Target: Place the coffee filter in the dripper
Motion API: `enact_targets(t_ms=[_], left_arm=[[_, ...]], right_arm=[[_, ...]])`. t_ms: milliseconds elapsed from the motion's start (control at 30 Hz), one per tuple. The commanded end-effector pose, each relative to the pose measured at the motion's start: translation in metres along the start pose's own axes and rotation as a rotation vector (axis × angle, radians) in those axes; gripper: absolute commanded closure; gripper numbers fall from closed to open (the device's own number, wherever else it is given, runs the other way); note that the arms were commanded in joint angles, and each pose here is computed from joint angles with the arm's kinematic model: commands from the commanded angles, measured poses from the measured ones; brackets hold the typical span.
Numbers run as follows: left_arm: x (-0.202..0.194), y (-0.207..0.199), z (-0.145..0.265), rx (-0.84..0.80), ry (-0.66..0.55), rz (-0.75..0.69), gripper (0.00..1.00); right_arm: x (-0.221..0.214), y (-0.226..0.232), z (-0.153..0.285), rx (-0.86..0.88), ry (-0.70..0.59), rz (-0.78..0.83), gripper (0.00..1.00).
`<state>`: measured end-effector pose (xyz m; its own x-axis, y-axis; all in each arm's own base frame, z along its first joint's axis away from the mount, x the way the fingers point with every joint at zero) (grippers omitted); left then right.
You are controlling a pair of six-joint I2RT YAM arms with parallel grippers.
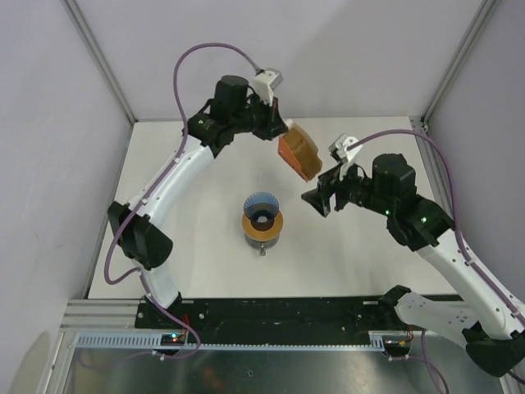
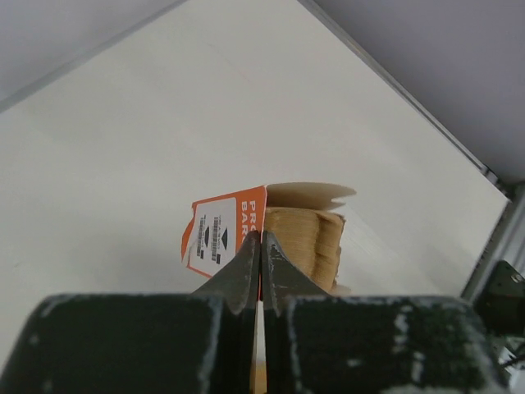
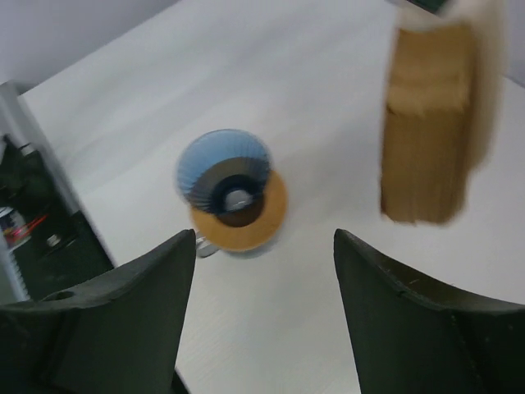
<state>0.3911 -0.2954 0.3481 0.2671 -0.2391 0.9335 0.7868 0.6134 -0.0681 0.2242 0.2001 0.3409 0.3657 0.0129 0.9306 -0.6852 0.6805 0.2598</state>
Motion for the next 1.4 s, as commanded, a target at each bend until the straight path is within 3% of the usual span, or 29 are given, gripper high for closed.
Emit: enact_targets(t_ms=[0,167,333,567,800,967,1100,1367], left_arm=[[0.039,-0.066,0.028,-0.139,-0.069,-0.015,1.0],[0.021,-0.114,0.006,-0.274,-0.003,-0.024,1.0],[0.011,-0.141,-0.022,-0.408,0.012,-0.119,1.0],[-0.052,-0.14,-0.067,-0.497,0.143,-0.151,1.0],[-0.108,-0.136,-0.088,-0.518,0.262,-0.14,1.0],[-0.13,-0.132,-0.093,-0.523,0.304,-0.157,1.0],[-0.145,-0.131,-0.094,-0.542,0.324,-0.187,1.0],[-0.165,-0.127,-0.086,-0.563,0.348,-0.254,1.0]], right_arm=[[-0.01,0.044,0.024,0.25,0.049,0.047,0.28],[-0.024,0.026,0.041,0.146,0.1,-0.013,0.24],[-0.066,0.01,0.037,0.115,0.214,-0.184,0.32],[-0.119,0.0,0.019,0.107,0.274,-0.366,0.34],[-0.135,-0.015,0.008,0.039,0.303,-0.377,0.35],[-0.156,-0.038,-0.006,-0.081,0.289,-0.401,0.41],[-0.161,-0.034,-0.013,-0.032,0.269,-0.424,0.43],[-0.192,-0.033,-0.012,-0.016,0.364,-0.454,0.51]])
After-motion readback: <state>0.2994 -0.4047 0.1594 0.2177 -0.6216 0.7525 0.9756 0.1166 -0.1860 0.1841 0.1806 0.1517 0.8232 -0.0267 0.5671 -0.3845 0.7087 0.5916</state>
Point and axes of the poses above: each gripper's point midway between its finger pads, its own z axis back along the fingers, its own y axis along the line the jaws close on, x = y × z, the point moved 3 cm from there along z, back along the fingers, and after that the axes turned 12 degrees about -z, right-handed, at the moved point
